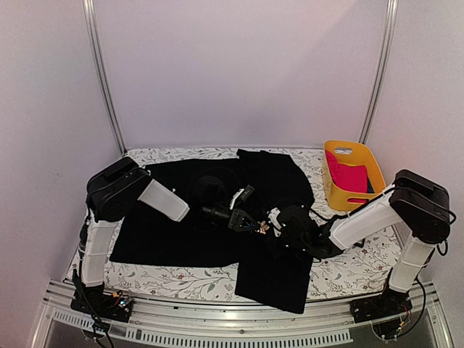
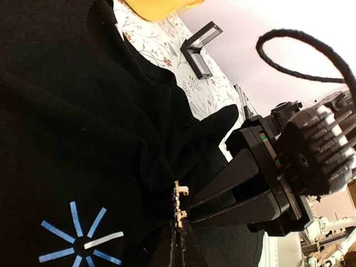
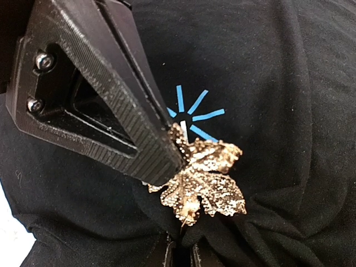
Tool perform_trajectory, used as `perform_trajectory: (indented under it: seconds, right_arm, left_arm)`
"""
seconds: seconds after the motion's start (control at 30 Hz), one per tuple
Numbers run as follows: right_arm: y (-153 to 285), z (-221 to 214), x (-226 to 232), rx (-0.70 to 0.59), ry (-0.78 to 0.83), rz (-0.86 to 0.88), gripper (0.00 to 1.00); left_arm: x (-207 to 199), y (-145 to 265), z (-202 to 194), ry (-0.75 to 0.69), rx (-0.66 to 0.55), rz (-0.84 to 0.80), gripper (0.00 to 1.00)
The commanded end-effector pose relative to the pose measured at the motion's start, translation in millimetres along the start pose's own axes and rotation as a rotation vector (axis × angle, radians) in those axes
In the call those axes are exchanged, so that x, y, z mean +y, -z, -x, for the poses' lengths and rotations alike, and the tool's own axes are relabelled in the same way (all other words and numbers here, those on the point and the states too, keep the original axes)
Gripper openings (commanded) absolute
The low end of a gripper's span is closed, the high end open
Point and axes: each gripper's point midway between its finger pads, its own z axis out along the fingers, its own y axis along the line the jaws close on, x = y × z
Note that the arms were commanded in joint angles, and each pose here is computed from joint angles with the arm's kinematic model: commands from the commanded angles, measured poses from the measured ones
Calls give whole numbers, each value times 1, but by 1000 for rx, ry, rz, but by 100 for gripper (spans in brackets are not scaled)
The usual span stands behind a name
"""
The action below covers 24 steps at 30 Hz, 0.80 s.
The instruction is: Pin the brooch onto the clothing
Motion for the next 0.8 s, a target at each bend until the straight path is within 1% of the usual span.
perform_trajectory:
  seconds: [0.0, 0.2, 0.4, 0.5, 0.63, 0.77]
  right_arm:
    - [-6, 3, -9, -24, -22, -65, 10]
    - [-6, 21, -6, -80, -14, -62, 8]
    - [4, 44, 13, -182, 69, 40, 8]
    - [9, 52, 12, -219, 92, 29, 8]
    - [10, 60, 4, -237, 87, 21, 5]
    - [13, 70, -4, -263, 80, 3, 6]
  left_arm:
    - [-3, -1, -8, -1, 25, -22, 0]
    - [-3, -3, -11, 2, 36, -26, 0]
    - [-1, -4, -10, 3, 41, -19, 0]
    - [1, -4, -10, 1, 47, -10, 0]
    - [-3, -4, -9, -7, 46, -17, 0]
    - [-7, -5, -8, -13, 50, -28, 0]
